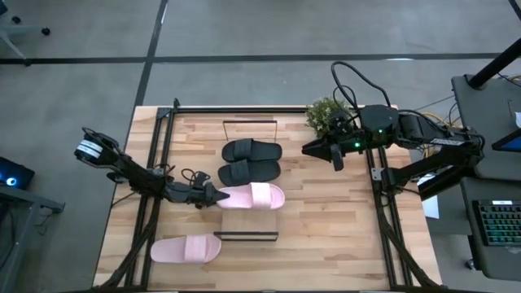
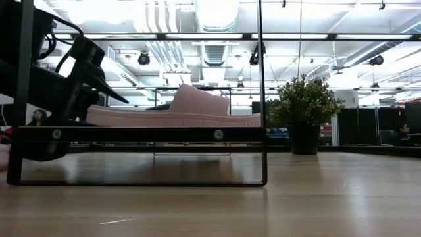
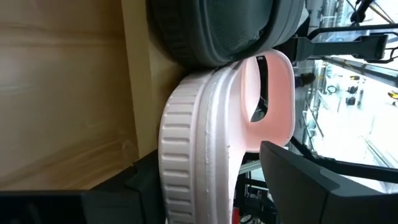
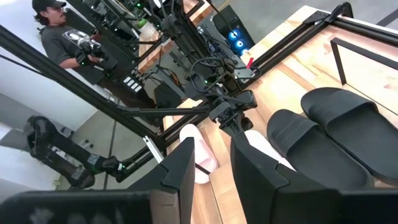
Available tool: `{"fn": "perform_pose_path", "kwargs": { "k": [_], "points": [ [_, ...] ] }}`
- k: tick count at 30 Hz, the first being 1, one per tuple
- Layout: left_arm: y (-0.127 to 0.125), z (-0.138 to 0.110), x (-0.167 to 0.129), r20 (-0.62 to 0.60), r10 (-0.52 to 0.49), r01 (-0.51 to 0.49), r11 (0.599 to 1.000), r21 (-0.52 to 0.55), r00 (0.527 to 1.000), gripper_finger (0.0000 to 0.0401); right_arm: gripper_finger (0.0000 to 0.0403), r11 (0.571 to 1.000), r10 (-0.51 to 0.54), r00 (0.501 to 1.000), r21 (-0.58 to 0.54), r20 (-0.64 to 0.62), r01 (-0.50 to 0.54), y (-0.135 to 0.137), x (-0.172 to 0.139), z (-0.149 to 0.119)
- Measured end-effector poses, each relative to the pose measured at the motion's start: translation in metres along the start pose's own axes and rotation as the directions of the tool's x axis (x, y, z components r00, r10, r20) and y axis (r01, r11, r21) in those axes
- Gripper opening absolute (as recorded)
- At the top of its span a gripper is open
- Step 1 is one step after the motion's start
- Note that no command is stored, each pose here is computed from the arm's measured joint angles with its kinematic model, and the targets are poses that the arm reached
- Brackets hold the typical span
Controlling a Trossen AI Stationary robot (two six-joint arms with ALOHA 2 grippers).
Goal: Pick and place slides into the shelf
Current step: Put the right light pink slide on the shelf
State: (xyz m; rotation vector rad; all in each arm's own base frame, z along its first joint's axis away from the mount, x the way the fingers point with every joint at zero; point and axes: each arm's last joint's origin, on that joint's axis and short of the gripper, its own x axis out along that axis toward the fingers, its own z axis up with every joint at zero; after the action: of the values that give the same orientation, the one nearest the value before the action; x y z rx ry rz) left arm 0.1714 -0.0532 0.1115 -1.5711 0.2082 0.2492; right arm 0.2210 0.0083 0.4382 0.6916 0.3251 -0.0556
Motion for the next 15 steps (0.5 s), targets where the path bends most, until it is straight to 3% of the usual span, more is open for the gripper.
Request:
{"fn": "perform_pose_path", "kwargs": {
  "k": [15],
  "points": [
    [-0.015,0.007,0.000,-0.034,0.081,-0.079,0.995,0.059,0.996,0.0216,0.0102,1.000,0.000,1.000,0.000,0.000,0.000,0.000,0.000,0.000]
  ]
}}
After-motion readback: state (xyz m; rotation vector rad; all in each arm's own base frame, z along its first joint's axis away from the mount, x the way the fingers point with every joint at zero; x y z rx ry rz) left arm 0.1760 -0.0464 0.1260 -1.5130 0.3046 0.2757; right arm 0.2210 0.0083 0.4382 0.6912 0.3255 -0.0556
